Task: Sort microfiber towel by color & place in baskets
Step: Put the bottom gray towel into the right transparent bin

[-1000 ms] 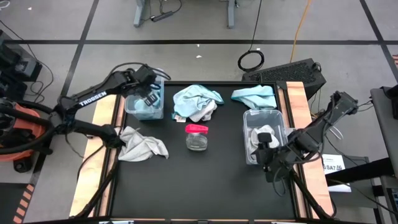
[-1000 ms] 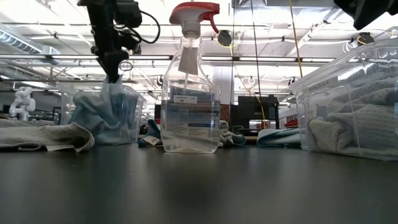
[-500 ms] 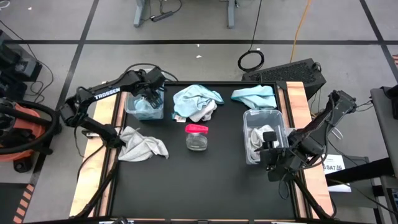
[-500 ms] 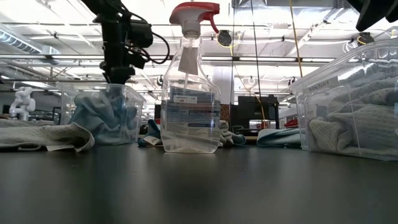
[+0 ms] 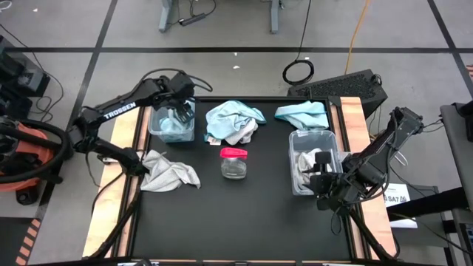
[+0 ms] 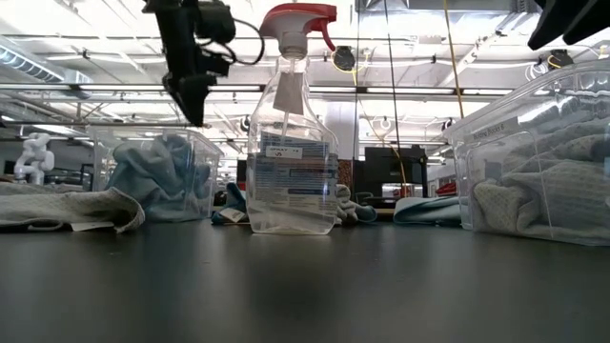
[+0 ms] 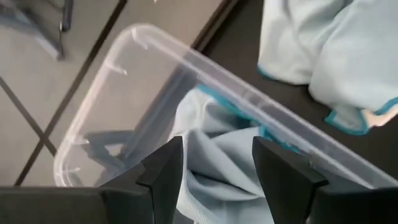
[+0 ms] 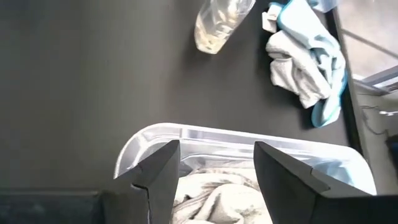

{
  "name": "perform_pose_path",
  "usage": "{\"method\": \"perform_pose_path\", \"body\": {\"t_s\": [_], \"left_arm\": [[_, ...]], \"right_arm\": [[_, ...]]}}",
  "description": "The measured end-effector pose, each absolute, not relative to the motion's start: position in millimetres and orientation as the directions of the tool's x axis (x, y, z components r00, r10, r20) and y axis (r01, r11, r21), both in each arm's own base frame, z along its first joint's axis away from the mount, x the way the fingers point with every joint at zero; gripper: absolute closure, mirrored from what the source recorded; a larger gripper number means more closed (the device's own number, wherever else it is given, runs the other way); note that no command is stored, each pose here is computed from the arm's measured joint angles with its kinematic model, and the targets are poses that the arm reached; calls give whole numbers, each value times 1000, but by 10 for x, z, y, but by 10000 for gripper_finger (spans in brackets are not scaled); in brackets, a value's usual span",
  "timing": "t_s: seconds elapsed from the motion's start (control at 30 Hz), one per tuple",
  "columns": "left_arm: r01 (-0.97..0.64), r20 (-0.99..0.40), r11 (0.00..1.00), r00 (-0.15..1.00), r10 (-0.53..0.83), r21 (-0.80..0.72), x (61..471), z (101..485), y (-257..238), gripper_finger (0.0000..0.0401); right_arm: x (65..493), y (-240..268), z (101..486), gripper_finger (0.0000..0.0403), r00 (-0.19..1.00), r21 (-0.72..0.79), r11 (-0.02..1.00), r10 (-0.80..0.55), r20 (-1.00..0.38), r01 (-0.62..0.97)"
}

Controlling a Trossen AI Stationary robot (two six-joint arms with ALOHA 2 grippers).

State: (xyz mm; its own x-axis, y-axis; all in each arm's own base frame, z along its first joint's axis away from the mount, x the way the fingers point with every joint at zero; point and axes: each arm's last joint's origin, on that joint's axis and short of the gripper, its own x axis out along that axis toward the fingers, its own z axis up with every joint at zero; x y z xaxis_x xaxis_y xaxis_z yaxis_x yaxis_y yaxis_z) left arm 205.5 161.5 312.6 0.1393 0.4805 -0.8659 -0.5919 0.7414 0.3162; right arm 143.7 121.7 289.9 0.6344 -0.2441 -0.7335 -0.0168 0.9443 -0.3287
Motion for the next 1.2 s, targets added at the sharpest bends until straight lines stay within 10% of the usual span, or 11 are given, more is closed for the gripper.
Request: {"method": "perform_pose_path", "body": {"t_s": [1.2], "left_arm": [[-90,-807,977,553,209,191,2165,3649,214,202]], "right_arm": [[1444,1179,2920,206,677,-418,907,-345,-650,61]]}}
